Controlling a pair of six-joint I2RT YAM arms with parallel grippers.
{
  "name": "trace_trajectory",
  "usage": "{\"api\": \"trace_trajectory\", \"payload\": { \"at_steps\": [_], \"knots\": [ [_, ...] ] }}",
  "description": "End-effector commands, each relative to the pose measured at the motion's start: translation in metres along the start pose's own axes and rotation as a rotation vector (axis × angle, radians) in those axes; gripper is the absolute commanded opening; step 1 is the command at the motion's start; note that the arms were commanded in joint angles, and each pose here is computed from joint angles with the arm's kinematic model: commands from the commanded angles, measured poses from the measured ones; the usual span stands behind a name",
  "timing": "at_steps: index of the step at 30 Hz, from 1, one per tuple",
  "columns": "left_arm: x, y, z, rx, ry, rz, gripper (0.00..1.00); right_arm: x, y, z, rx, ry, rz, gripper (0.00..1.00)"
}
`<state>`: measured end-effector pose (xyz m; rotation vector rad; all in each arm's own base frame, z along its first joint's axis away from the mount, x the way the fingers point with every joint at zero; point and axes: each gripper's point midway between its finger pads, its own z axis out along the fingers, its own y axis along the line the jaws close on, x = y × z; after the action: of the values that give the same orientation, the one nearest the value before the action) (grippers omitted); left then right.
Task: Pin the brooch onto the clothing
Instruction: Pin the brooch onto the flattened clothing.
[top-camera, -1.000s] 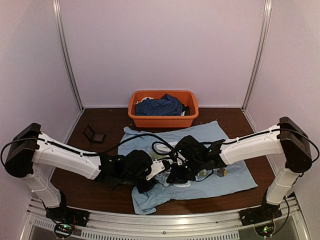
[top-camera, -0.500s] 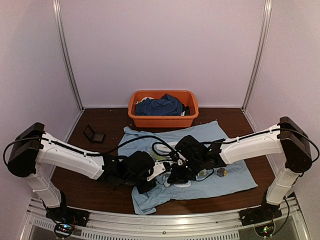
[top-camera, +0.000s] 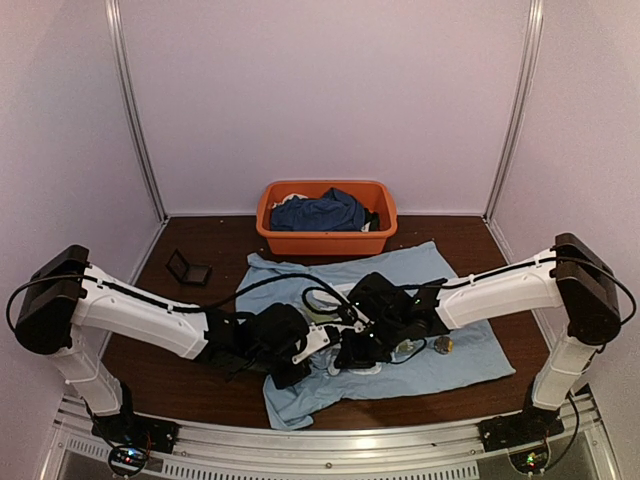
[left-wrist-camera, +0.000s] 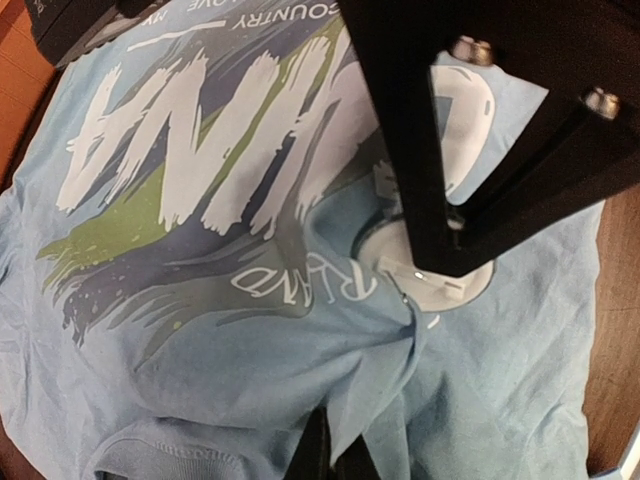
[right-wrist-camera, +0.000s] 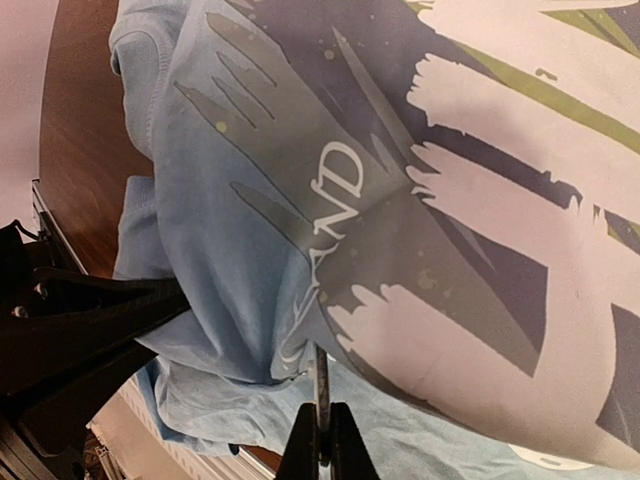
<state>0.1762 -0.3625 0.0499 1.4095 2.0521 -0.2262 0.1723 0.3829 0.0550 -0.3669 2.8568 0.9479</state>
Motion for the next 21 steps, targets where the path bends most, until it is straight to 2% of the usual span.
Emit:
{"api": "trace_trajectory", "payload": {
  "at_steps": [1,21],
  "knots": [
    [-0.032,0.005,-0.004,-0.017,-0.106,-0.045,0.0,0.005,0.044,0.002,-0.116,0.013,-0.106,0.0],
    [-0.04,0.002,-0.01,0.008,-0.156,-0.073,0.0,0.013,0.094,0.0,-0.302,0.048,-0.187,0.0]
  ]
}}
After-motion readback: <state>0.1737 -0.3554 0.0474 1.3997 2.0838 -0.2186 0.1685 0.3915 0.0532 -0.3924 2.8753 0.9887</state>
